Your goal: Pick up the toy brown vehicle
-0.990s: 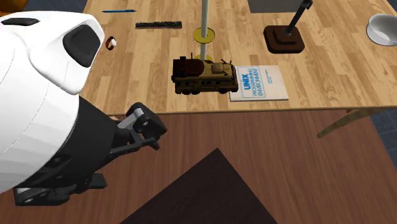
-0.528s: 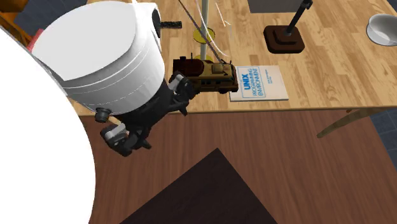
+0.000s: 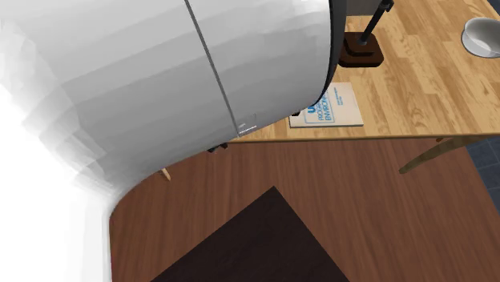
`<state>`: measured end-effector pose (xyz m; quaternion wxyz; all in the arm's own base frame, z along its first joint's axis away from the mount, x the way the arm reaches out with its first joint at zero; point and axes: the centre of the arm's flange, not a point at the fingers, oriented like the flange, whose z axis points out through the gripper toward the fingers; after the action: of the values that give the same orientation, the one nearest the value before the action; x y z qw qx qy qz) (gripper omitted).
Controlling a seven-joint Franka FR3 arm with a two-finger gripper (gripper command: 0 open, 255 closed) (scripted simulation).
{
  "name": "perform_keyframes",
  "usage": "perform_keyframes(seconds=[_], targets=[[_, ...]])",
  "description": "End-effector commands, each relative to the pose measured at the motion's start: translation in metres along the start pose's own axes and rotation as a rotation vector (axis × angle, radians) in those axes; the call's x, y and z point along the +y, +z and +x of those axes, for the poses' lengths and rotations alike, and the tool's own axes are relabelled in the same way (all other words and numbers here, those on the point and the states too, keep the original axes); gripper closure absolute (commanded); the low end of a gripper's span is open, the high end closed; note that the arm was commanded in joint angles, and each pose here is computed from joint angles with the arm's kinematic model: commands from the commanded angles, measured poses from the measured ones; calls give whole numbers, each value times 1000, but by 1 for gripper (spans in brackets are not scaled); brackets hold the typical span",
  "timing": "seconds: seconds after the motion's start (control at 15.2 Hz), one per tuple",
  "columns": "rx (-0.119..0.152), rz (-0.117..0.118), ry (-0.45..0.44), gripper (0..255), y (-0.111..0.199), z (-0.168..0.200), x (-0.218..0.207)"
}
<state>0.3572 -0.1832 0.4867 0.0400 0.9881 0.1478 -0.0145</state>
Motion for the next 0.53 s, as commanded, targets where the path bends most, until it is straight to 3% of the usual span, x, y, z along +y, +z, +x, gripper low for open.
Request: perform_keyframes(seconds=[0.0, 0.46], targets=[[6, -11, -43, 0, 10, 8, 23], [27, -42, -182, 0, 49, 38, 96]])
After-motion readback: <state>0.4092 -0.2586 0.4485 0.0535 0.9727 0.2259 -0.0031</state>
